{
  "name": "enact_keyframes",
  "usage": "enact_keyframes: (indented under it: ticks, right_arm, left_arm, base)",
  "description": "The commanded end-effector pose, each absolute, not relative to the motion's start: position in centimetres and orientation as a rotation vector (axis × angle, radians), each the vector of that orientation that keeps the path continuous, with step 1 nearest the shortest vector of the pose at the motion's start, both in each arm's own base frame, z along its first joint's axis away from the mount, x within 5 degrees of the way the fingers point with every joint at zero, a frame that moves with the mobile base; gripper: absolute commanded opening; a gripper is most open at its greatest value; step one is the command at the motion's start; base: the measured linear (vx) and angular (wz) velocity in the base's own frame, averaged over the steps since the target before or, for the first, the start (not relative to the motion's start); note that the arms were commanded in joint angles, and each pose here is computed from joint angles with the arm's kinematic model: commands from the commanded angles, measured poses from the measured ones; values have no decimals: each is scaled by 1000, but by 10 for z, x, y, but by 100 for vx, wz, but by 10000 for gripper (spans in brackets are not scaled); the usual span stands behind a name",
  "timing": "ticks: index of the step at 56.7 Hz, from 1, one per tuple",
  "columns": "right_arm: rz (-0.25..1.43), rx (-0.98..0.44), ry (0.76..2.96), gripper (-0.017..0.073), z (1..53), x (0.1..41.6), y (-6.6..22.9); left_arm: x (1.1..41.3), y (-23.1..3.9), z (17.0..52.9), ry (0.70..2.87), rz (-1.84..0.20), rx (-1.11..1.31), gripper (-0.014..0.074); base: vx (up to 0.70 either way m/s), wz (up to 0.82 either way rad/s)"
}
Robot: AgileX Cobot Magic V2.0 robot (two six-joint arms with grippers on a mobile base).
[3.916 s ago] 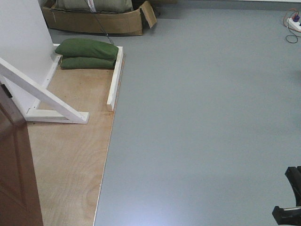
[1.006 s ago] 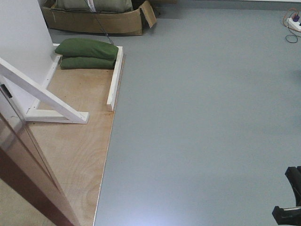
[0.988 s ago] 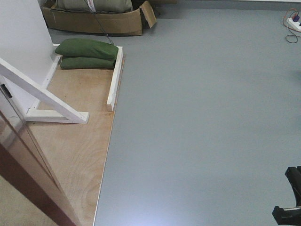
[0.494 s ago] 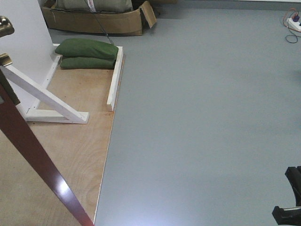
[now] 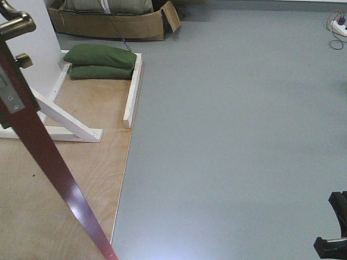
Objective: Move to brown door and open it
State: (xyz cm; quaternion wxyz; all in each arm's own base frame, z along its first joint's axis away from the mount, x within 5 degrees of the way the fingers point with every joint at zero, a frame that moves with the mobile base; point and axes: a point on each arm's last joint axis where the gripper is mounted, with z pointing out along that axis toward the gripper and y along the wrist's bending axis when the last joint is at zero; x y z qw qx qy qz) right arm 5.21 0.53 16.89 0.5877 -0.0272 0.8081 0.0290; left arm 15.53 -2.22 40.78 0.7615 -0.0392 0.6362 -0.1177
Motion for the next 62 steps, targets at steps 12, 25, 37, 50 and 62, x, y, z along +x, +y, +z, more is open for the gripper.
enact_keyframes:
  ticks: [12,25,37,50,62]
  right_arm:
    - [55,-66,1803,0,175,54,5]
    - [55,-66,1803,0,175,54,5]
    - [55,-66,1803,0,175,54,5]
    - [55,-66,1803,0,175,54,5]
    - [54,-65,1797,0,175,54,5]
  left_arm:
    - [156,-32,418,1370,-297,-30,-3]
    - [155,-28,420,1338,-274,-62,-3]
    - [155,-26,422,1320,-262,-78,-3]
    - [155,-26,422,1320,-262,-78,-3]
    - [155,-26,422,1320,-262,-78,-3]
  base:
    - [0,0]
    - [0,0]
    - [0,0]
    - [0,0]
    - [0,0]
